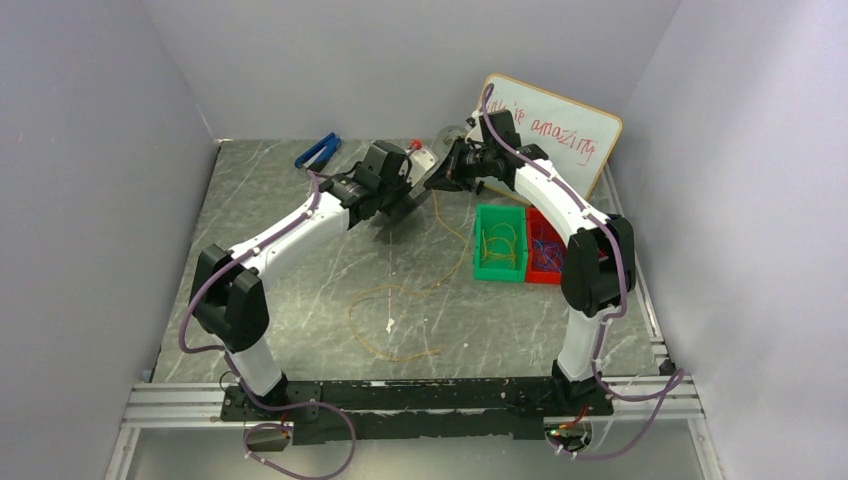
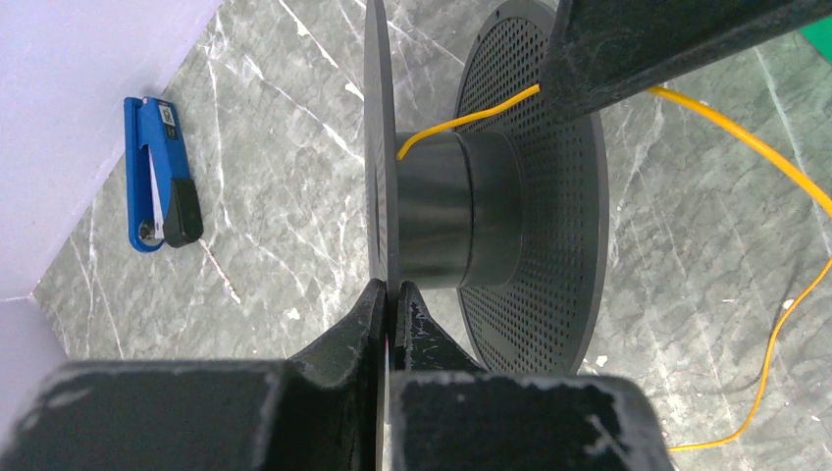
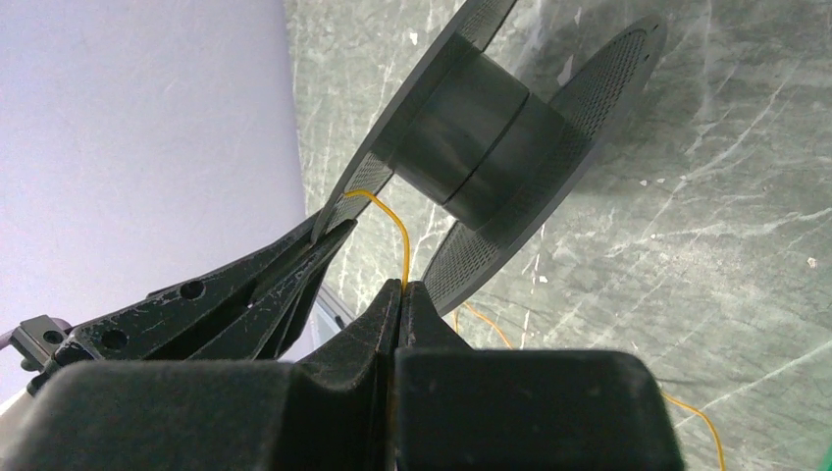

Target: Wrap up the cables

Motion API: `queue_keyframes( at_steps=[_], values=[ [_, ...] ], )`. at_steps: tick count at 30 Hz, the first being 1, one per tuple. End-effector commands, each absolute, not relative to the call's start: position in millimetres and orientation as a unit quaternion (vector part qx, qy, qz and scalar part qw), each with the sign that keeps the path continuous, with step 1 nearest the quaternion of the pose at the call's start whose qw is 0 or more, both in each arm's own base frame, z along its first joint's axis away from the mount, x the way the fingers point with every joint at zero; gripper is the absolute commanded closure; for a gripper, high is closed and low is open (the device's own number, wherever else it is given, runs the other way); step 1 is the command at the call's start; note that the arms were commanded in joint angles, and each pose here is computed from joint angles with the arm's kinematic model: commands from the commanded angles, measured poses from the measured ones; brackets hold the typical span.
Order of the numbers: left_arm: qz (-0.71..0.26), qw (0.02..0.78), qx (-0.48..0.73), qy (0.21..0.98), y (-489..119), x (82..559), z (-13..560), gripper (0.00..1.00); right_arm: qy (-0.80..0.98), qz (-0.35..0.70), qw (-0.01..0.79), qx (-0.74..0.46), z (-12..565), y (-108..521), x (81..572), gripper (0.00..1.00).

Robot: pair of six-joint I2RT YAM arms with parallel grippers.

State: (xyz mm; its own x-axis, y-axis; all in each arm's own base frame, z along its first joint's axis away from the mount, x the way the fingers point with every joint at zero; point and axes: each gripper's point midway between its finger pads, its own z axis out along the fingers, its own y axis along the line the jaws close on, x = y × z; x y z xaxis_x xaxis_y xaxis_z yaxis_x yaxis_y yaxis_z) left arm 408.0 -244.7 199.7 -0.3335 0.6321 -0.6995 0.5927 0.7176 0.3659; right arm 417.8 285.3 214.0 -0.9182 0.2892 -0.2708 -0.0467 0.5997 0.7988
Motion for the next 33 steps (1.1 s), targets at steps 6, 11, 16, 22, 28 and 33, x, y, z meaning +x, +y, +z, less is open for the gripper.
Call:
queue_keyframes(
  at_steps=[6, 11, 16, 22, 28, 33],
  values=[
    [-0.023, 0.443, 0.381, 0.811, -261.3, 396.9, 207.7, 0.98, 0.854, 0.472, 0.216, 0.047, 246.1, 290.4, 419.9, 1.0],
    [-0.023, 0.442, 0.382, 0.812, -261.6, 396.7, 207.3, 0.98, 0.852, 0.472, 0.22, 0.046, 249.4, 290.5, 420.1, 1.0],
    [-0.029, 0.44, 0.383, 0.812, -263.8, 395.7, 208.1, 0.98, 0.853, 0.472, 0.216, 0.048, 242.4, 291.9, 423.2, 1.0],
    [-0.03, 0.439, 0.383, 0.812, -264.0, 395.2, 207.5, 0.97, 0.845, 0.494, 0.201, 0.049, 243.2, 298.4, 422.7, 1.0],
    [-0.026, 0.442, 0.373, 0.815, -261.9, 397.1, 208.6, 0.97, 0.843, 0.498, 0.196, 0.051, 239.9, 298.8, 420.7, 1.0],
    [-0.038, 0.438, 0.368, 0.819, -263.7, 395.7, 208.9, 0.97, 0.836, 0.513, 0.187, 0.054, 235.0, 301.4, 418.4, 1.0]
  ],
)
